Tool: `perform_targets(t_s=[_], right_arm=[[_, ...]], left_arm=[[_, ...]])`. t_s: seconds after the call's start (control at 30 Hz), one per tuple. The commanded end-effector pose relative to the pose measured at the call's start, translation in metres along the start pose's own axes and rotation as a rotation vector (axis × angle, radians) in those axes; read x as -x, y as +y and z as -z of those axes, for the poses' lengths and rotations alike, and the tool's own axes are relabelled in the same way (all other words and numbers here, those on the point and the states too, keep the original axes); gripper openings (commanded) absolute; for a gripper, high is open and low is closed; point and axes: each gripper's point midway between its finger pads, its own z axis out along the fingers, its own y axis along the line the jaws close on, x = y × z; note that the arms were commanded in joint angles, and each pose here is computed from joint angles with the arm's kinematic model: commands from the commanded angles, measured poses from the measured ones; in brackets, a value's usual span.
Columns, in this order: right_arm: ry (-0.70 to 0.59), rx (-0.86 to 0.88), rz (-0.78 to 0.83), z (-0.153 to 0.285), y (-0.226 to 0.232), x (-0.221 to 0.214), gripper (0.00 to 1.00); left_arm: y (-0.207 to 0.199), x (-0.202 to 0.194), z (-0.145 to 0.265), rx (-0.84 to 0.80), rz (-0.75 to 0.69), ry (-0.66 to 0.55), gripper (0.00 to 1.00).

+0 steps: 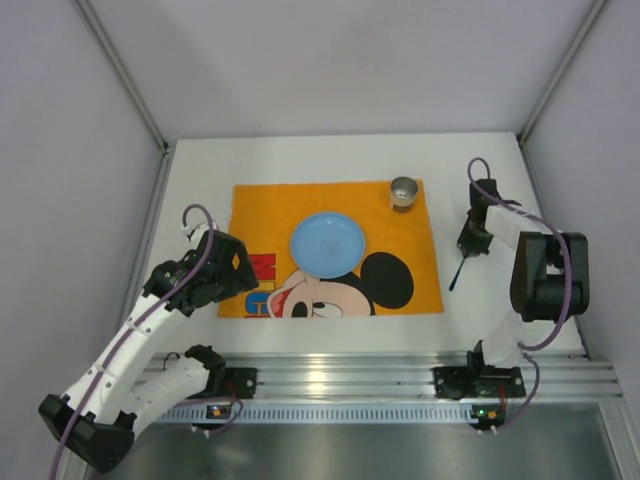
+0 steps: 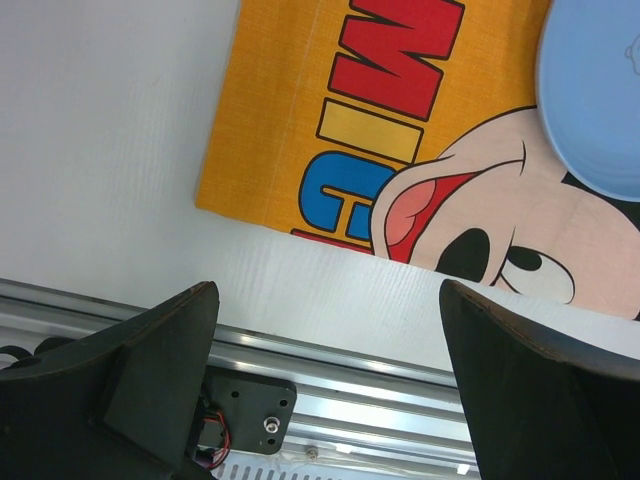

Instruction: Set the dinner table for one person

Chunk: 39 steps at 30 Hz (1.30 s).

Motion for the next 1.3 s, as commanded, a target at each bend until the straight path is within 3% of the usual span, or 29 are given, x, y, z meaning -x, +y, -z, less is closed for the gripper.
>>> perform_targets(t_s=[0.0, 0.27, 0.4, 0.5, 0.63, 0.77, 0.93, 1.0, 1.27], right_arm=[[-0.005, 0.097, 0.075, 0.023, 0.042, 0.005, 0.00], [-0.144, 0.246, 0.103, 0.103, 0.088, 0.048, 0.00], [-0.159, 0.345, 0.077, 0.137, 0.102, 0.051, 0.00], [-0.181, 0.485, 0.083, 0.177, 0.127, 0.047, 0.00], [-0.230, 0.616, 0.111, 0.233, 0.154, 0.041, 0.00], [-0.239, 0.732, 0.113, 0.286, 0.170, 0.032, 0.00], [-0.199, 0.871, 0.117, 0.326, 0.185, 0.009, 0.00], [-0.197, 0.914, 0.114, 0.339, 0.187, 0.004, 0.00], [-0.192, 0.978, 0.096, 0.365, 0.194, 0.000, 0.00]], left_arm=[[0.002, 0.004, -0.001, 0.012, 0.021, -0.024, 0.97], [-0.005, 0.007, 0.001, 0.001, 0.032, -0.009, 0.96], [-0.036, 0.017, 0.005, -0.125, 0.031, -0.015, 0.96], [-0.076, 0.030, 0.015, -0.272, 0.005, -0.038, 0.95], [-0.155, 0.079, 0.069, -0.601, -0.020, -0.173, 0.94], [-0.213, 0.102, 0.096, -0.803, -0.099, -0.208, 0.94], [-0.278, 0.093, 0.109, -0.954, -0.208, -0.200, 0.92], [-0.299, 0.083, 0.114, -1.003, -0.248, -0.195, 0.87], [-0.348, 0.048, 0.124, -1.119, -0.335, -0.148, 0.81]])
